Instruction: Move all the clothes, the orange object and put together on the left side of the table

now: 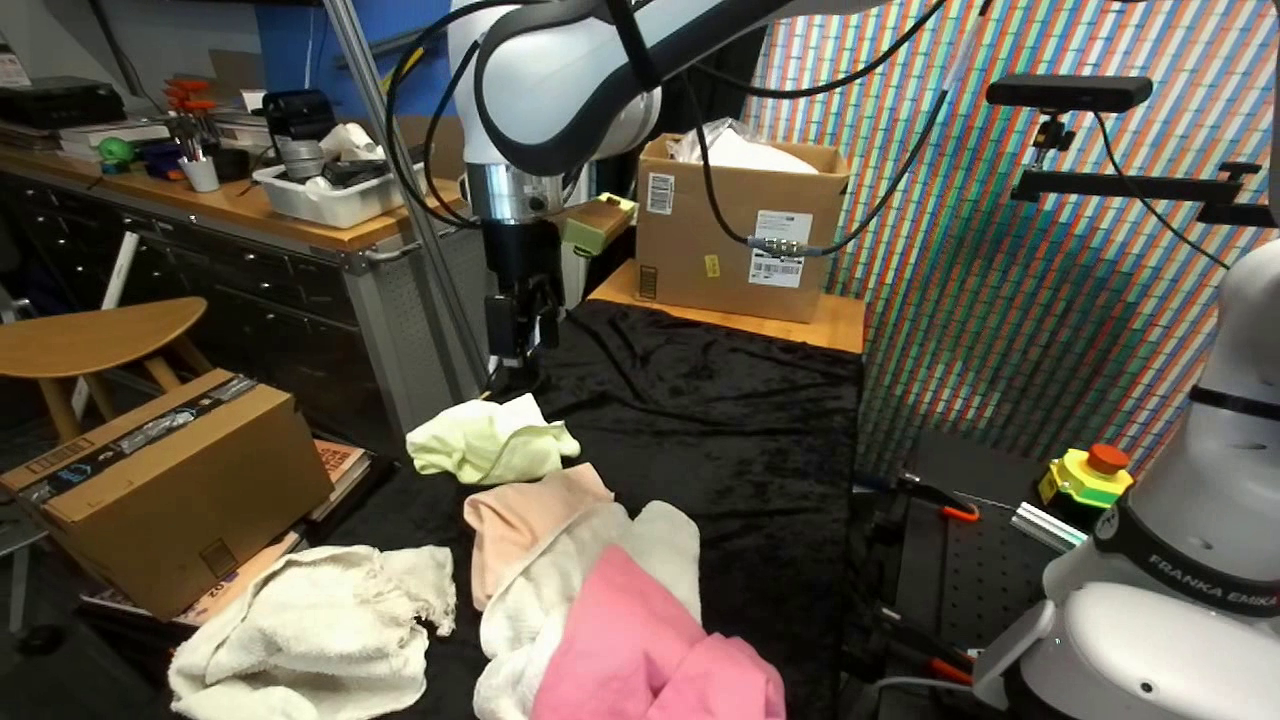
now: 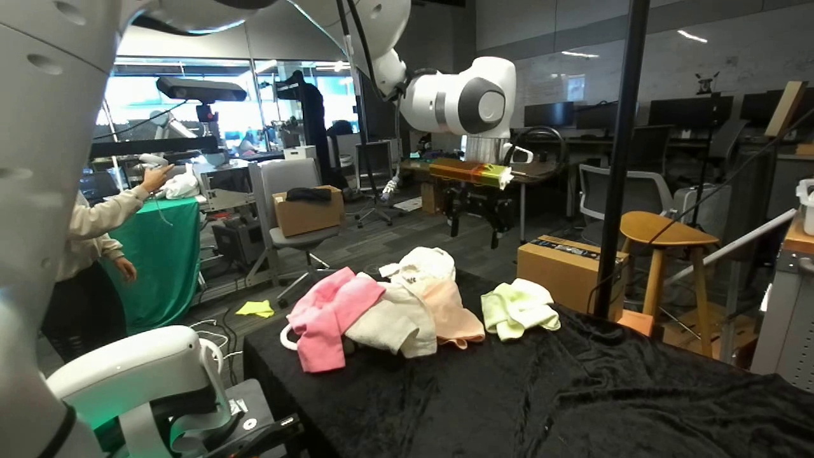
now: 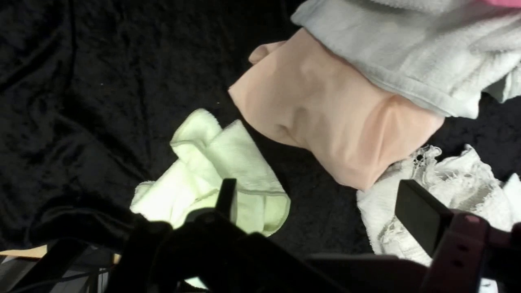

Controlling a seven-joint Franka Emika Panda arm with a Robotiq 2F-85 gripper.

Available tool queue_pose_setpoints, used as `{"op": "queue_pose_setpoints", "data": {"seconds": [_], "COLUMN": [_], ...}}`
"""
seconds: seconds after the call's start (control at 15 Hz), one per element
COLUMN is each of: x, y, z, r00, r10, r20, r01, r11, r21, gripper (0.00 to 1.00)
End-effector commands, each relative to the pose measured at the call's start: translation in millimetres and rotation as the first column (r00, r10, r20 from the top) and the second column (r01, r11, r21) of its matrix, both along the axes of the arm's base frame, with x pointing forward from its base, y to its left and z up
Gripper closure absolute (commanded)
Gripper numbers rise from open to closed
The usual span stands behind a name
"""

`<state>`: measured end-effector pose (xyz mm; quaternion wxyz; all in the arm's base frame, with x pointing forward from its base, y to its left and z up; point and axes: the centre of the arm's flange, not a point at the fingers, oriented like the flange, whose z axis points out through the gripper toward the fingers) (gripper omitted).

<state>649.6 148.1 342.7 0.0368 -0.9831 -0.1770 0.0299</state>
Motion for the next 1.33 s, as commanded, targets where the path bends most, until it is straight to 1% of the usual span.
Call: {"op": "queue_pose_setpoints", "data": {"seconds": [0.0,0.07,0.2,0.4,0.53,0.67,0.93,1.13,1.27], "x": [24,26,27,26,24,24,23,23,22], "y": [-17,-20,-18,-2,14,31,65,92,110], "z": [-12,-18,-27,-33,-35,-33,-32,-40,-48], "r00": [0.989,0.983,0.962,0.925,0.905,0.894,0.892,0.908,0.916], "r10": [0.146,0.183,0.274,0.381,0.425,0.449,0.45,0.412,0.392], "r20": [-0.003,0.001,-0.009,-0.009,0.003,0.014,0.035,0.08,0.086], "r01": [-0.146,-0.183,-0.274,-0.381,-0.424,-0.449,-0.45,-0.414,-0.395], "r11": [0.989,0.983,0.961,0.924,0.905,0.894,0.893,0.91,0.918], "r21": [-0.026,-0.031,-0.038,-0.027,-0.023,-0.012,-0.005,0.002,0.019], "gripper": [0.0,0.0,0.0,0.0,0.0,0.0,0.0,0.0,0.0]}}
